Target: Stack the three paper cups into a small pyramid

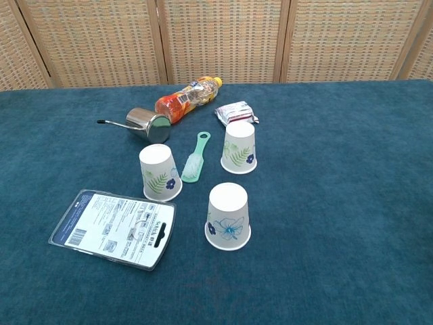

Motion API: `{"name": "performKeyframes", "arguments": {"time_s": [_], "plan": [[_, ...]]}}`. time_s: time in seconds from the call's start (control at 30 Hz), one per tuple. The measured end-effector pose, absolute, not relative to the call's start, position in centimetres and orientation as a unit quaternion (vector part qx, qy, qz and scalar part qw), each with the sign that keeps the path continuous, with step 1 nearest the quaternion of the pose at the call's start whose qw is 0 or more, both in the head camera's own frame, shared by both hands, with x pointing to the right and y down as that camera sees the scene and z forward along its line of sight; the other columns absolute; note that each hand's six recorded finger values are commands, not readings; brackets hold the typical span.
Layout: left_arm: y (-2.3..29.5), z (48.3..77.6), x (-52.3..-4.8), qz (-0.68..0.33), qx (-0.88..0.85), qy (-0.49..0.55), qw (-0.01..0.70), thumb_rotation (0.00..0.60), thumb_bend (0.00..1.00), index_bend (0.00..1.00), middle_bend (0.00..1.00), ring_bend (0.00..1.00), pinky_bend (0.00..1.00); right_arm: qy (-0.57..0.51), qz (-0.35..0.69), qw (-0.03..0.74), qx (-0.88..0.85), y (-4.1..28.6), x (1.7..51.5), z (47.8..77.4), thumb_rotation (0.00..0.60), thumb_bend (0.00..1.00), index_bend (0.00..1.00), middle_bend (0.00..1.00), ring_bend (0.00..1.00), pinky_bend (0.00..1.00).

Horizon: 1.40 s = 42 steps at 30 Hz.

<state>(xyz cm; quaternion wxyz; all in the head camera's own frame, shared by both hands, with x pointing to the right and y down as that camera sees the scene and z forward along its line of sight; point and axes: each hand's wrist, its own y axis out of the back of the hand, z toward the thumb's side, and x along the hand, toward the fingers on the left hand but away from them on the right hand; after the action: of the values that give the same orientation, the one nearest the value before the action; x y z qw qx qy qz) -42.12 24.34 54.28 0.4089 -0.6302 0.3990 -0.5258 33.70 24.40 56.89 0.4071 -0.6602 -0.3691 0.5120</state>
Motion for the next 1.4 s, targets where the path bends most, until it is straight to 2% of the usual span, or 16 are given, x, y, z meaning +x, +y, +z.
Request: {"name": "performKeyframes", "arguments": {"time_s": [0.33, 0.57, 0.7, 0.93, 1.4], "plan": [[21.2, 54.6, -40.3, -0.511, -0.648, 0.377, 0.421, 0.600, 0.23, 0.02, 0.00, 0.00, 0.00, -0.372, 0.513, 0.404, -0.660, 24.3, 33.8, 56.9, 0.600, 0.07, 0.00, 0.00, 0.00, 0.00], [17.6, 54.9, -38.0, -0.505, -0.663, 0.347, 0.429, 0.600, 0.23, 0.17, 0.00, 0.00, 0.00, -0.377, 0.511, 0.402, -0.660, 24.2, 33.9, 56.7, 0.600, 0.07, 0.00, 0.00, 0.00, 0.00], [15.7, 55.5, -36.4, -0.502, -0.680, 0.328, 0.421, 0.600, 0.22, 0.19, 0.00, 0.00, 0.00, -0.382, 0.509, 0.398, -0.661, 24.1, 34.0, 56.6, 0.600, 0.07, 0.00, 0.00, 0.00, 0.00], [13.0, 57.7, -32.9, -0.510, -0.710, 0.263, 0.408, 0.600, 0.23, 0.20, 0.00, 0.00, 0.00, -0.392, 0.507, 0.392, -0.660, 23.8, 34.5, 56.3, 0.600, 0.07, 0.00, 0.00, 0.00, 0.00], [9.9, 62.2, -26.3, -0.534, -0.723, 0.181, 0.400, 0.600, 0.23, 0.22, 0.00, 0.00, 0.00, -0.412, 0.505, 0.371, -0.662, 23.2, 35.7, 56.1, 0.600, 0.07, 0.00, 0.00, 0.00, 0.00]]}}
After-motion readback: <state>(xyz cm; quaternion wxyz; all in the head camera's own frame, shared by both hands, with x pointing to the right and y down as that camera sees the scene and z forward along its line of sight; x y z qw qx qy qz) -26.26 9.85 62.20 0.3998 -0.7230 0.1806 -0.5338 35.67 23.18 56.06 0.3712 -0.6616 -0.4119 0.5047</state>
